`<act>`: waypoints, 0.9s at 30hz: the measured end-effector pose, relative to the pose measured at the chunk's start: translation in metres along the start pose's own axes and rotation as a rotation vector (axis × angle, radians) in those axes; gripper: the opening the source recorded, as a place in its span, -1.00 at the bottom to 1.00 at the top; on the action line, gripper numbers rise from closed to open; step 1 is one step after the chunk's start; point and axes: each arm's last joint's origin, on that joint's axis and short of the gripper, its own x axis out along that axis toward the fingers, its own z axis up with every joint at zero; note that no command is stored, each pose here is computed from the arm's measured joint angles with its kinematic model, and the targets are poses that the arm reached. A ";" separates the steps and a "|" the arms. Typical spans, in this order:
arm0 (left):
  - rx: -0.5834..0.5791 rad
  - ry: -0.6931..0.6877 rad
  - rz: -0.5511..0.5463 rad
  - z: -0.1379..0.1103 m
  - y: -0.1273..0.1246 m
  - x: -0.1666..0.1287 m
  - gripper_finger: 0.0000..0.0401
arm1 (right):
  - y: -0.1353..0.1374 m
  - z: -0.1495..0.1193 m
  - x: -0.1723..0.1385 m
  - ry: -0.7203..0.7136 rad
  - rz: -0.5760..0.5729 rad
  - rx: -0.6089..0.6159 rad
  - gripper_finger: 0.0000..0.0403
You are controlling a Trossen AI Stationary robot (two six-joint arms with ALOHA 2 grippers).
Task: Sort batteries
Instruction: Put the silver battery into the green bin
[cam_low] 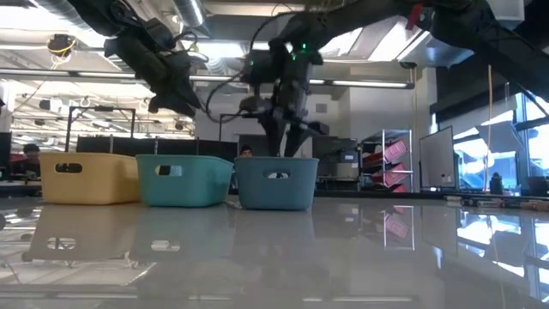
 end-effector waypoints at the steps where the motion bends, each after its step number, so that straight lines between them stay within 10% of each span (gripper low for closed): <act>1: 0.012 -0.001 -0.011 0.000 0.000 0.000 -0.15 | -0.001 0.003 0.007 -0.019 0.032 0.026 -0.30; 7: 0.062 0.008 -0.019 -0.001 -0.001 0.000 -0.15 | -0.006 0.001 0.033 -0.052 0.026 0.149 -0.30; 27: 0.068 -0.007 -0.044 0.000 -0.002 0.001 -0.15 | -0.012 0.013 0.044 -0.212 -0.104 0.031 -0.30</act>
